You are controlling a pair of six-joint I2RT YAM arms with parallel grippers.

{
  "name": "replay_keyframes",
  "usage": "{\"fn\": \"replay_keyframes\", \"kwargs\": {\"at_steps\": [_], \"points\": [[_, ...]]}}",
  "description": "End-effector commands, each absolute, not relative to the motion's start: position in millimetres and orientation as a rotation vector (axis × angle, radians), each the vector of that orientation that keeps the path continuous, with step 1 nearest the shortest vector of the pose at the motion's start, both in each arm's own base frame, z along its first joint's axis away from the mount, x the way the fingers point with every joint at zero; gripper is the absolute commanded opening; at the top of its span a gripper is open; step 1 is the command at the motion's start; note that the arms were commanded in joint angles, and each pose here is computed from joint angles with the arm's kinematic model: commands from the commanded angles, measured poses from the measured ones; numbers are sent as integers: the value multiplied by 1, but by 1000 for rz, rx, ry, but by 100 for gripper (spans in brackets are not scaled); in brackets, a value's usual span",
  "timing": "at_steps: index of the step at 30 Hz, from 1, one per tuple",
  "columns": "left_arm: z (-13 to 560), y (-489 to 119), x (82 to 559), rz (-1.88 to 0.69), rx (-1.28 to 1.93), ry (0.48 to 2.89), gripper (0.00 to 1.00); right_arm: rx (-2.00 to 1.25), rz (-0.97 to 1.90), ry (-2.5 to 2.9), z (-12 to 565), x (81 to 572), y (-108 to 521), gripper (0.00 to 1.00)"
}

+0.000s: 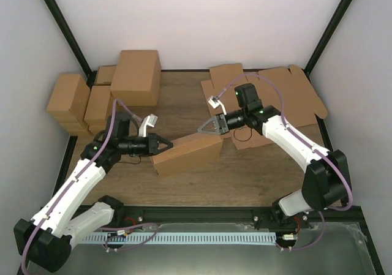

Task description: Fold the paper box

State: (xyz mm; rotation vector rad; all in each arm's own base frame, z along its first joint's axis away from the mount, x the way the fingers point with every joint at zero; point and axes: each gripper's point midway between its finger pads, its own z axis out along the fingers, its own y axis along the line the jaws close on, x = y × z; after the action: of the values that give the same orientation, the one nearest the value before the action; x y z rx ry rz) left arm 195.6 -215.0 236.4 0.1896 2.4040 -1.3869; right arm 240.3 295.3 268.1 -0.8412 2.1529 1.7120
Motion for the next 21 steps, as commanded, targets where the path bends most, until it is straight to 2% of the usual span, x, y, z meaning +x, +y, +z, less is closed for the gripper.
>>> {"fn": "replay_keyframes", "kwargs": {"at_steps": [1,10,18,21], "points": [[236,-215,194,-1436,214,2362,4,-863,1816,2105,258,236,291,1],[208,-211,188,-1447,181,2408,4,-777,1840,2200,216,228,285,1],[205,-210,187,-1442,180,2415,4,-829,1768,2106,282,241,287,1],[205,-209,186,-1441,180,2414,4,-819,1751,2104,287,254,288,1]]}}
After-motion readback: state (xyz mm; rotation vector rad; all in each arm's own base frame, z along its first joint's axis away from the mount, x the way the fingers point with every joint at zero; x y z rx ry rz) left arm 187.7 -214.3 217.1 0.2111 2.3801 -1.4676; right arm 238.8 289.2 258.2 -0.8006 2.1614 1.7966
